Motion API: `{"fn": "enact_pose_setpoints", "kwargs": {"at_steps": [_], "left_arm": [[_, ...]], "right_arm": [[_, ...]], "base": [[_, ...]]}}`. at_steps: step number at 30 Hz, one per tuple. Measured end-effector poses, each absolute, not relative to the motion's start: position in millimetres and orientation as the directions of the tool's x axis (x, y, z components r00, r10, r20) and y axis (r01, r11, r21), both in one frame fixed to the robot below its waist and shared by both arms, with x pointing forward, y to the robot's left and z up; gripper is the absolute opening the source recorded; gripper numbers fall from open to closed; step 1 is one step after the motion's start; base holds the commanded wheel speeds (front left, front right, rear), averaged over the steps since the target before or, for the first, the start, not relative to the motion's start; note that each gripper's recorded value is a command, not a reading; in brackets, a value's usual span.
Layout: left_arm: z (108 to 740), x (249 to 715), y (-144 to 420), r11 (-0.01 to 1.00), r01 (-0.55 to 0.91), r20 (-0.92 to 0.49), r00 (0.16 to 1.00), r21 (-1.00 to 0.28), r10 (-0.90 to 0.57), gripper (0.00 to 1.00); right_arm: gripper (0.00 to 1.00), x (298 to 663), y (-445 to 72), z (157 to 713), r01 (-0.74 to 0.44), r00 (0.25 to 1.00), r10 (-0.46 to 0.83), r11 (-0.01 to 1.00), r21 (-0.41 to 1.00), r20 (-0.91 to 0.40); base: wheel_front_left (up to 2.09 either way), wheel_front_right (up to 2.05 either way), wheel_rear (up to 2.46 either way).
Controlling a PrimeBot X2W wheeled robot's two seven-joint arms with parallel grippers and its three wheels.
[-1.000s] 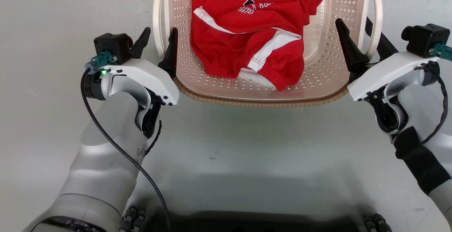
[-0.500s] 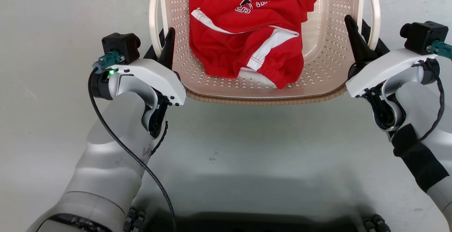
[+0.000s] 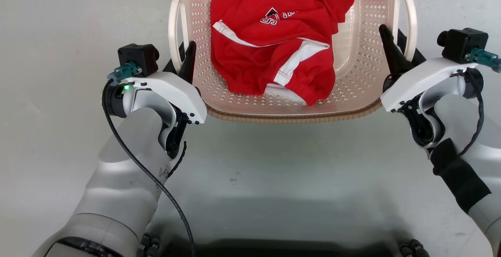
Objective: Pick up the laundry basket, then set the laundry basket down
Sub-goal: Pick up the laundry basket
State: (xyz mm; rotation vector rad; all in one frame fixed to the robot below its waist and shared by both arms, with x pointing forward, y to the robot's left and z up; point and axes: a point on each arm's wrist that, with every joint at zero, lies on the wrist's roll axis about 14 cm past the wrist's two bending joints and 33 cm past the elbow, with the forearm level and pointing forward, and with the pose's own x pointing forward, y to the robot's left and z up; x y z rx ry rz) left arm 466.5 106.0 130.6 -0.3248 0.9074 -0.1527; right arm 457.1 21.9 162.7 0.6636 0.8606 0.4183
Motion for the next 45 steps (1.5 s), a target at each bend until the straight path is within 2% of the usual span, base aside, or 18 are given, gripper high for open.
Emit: {"fn": "enact_pose_setpoints", "kwargs": {"at_steps": [17,30,45], "left_arm": [[153,453,101,0.946,0.017,-0.784,0.555,-0.323,-0.278,0.00],[181,442,98,0.942,0.033,-0.793,0.531,-0.334,-0.299,0.00],[226,408,91,0.937,0.064,-0.820,0.467,-0.343,-0.331,0.00]], "right_arm": [[0.00,437,21,177,-0.103,0.521,0.576,0.775,0.623,-0.630],[0.00,431,18,210,-0.090,0.515,0.560,0.788,0.609,-0.649],[0.00,388,15,258,-0.075,0.444,0.574,0.789,0.610,-0.688]], "base": [[0.00,0.00,0.00],[0.00,0.00,0.00],[0.00,0.00,0.00]]}}
